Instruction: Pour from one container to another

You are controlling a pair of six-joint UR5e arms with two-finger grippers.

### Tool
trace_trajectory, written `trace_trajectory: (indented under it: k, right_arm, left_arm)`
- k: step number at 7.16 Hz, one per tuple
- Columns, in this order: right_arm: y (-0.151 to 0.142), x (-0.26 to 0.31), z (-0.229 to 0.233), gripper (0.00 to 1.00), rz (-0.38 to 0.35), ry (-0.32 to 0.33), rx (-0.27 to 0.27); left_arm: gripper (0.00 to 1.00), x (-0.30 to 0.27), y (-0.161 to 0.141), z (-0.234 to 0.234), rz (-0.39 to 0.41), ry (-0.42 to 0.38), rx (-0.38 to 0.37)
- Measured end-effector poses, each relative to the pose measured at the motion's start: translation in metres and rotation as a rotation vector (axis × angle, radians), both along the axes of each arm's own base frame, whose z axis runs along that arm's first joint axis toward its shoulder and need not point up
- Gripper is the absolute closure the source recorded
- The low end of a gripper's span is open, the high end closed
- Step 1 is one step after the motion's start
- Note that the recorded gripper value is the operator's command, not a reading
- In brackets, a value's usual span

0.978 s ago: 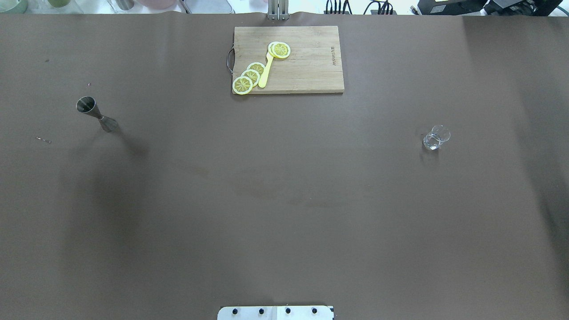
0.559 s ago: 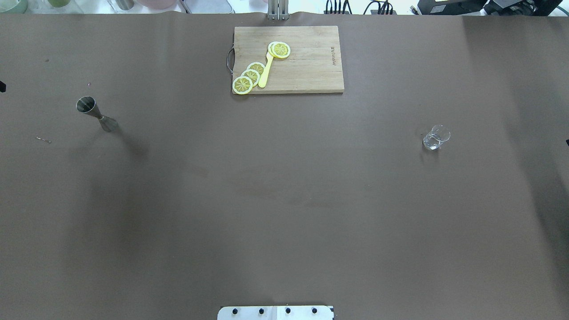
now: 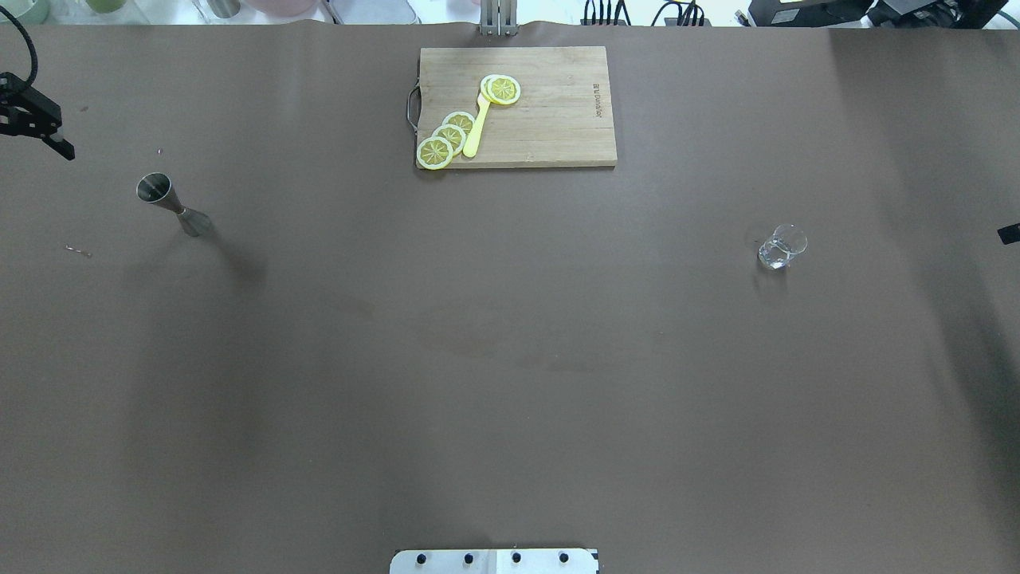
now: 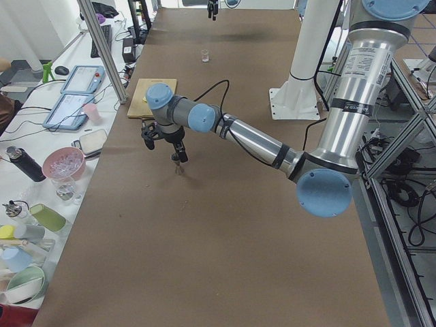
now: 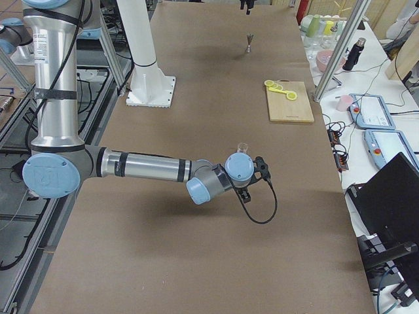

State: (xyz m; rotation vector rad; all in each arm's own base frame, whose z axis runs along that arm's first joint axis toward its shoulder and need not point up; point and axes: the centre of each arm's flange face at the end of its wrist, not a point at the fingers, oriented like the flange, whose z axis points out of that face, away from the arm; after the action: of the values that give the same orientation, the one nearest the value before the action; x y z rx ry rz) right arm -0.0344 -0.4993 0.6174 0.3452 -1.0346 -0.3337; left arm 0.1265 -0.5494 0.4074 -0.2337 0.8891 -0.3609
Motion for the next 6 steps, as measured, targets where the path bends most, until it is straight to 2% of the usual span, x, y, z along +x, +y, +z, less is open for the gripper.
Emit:
trace_trajectory:
  k: [3, 6]
  right_arm:
    - [-0.028, -0.021, -0.052, 0.0, 0.039, 0.039, 0.068]
    - [-0.026, -0.064, -0.1, 0.0, 0.118, 0.086, 0.076]
  left_arm:
    - [0.01, 0.043, 0.032, -0.033, 0.038, -0.069, 0.021]
    - [0.01, 0.059, 0.05, -0.046, 0.015, -0.088, 0.029]
